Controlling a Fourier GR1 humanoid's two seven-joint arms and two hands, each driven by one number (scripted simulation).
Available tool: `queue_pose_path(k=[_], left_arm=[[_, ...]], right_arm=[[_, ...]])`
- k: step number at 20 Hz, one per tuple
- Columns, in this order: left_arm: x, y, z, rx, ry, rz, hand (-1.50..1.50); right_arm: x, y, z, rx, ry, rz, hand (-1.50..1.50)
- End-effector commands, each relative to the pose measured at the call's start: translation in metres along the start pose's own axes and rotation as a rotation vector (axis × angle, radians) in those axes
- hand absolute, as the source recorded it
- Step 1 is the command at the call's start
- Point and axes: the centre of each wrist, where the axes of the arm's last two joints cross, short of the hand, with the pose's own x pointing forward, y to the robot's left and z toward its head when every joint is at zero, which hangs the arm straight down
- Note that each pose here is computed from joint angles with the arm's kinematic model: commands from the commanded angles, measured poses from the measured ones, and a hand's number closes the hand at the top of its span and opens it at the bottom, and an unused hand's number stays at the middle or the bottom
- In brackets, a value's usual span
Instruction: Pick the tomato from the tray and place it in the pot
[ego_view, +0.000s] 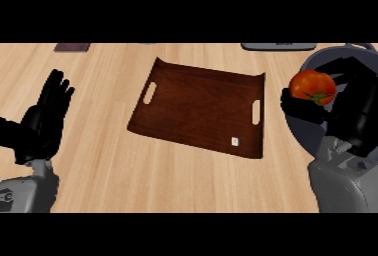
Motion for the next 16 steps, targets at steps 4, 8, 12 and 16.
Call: queue_pose_path(k=[4,8,12,16], left_arm=[[0.014,0.002,-0.001,-0.028,0.009,0.012,0.0],[0.004,-0.004,0.012,-0.006,0.005,-0.003,0.0],[0.011,-0.002,0.0,-0.016,-0.005,0.001,0.0],[0.009,-0.001,-0.011,-0.009,-0.018,0.009,0.0]], right_arm=[[-0.032,-0.01,-0.057,-0.049,0.049,-0.139,1.5],[-0.092,-0.005,-0.07,-0.145,0.036,0.328,1.5],[-0.116,0.011,-0.082,-0.148,0.048,0.436,1.5],[-0.151,0.037,-0.096,-0.118,0.06,0.423,1.5]])
